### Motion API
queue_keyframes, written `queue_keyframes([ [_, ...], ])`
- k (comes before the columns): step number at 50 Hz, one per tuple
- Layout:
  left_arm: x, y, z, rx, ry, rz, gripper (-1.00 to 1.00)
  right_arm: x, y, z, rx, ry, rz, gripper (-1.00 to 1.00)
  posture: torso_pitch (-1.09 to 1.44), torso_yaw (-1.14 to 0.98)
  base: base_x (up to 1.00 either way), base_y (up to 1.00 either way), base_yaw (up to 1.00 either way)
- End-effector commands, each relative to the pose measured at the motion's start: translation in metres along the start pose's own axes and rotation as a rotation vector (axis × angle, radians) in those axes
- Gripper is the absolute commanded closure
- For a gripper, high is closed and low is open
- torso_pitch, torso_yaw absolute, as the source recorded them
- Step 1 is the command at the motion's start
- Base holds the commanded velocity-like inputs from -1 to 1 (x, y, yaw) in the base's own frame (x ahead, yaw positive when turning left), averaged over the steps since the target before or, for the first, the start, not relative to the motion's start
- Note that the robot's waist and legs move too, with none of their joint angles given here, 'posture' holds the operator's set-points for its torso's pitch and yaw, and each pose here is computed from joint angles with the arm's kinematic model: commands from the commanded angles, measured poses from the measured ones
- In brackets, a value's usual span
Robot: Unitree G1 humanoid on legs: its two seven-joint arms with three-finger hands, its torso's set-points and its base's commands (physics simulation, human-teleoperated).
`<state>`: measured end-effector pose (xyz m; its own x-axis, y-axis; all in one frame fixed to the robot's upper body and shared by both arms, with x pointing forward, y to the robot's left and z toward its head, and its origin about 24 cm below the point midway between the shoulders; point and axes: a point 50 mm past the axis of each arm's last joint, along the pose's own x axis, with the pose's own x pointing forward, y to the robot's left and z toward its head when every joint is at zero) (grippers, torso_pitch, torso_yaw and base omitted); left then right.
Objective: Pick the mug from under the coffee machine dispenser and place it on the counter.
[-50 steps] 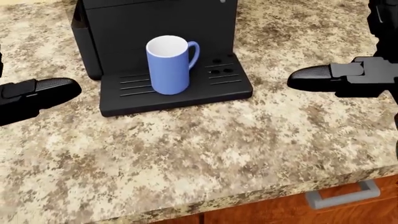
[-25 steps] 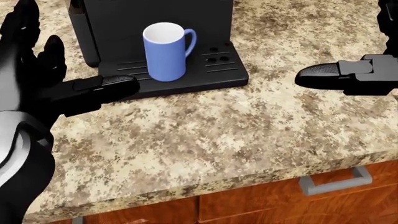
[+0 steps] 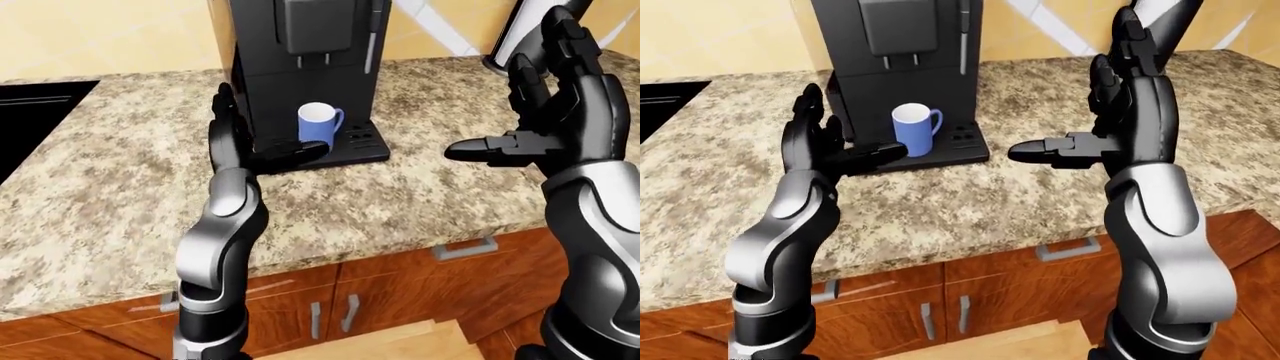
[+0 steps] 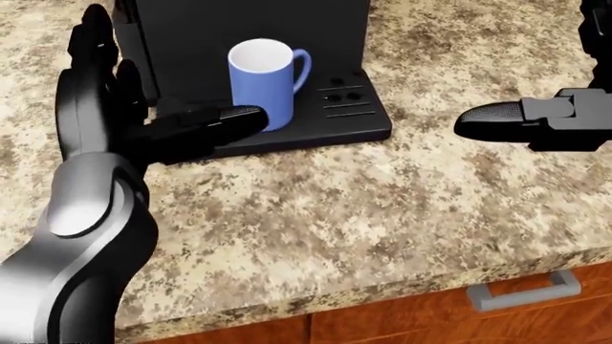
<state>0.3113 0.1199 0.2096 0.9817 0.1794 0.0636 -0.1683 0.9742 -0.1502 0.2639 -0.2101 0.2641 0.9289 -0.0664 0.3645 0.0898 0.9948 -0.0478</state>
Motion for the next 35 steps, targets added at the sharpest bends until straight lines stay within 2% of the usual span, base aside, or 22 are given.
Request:
queue_keyframes([
  [1,-0.001,-0.005,0.017,-0.028,-0.085,-0.021,-1.0,-0.001,-0.001,0.015,-0.01,-0.083,-0.007,-1.0,0.0,0.0,0.0,0.0,0.0],
  [13,0.006,-0.017,0.016,-0.048,-0.084,-0.021,-1.0,-0.001,-0.002,0.015,-0.01,-0.085,-0.011,-1.0,0.0,0.0,0.0,0.0,0.0],
  [27,0.004,-0.033,0.01,-0.033,-0.078,-0.046,-1.0,0.0,-0.003,0.016,-0.007,-0.088,-0.015,-1.0,0.0,0.0,0.0,0.0,0.0],
  [35,0.012,-0.039,-0.001,-0.02,-0.067,-0.049,-1.0,0.0,-0.004,0.017,-0.005,-0.091,-0.016,-1.0,0.0,0.0,0.0,0.0,0.0],
])
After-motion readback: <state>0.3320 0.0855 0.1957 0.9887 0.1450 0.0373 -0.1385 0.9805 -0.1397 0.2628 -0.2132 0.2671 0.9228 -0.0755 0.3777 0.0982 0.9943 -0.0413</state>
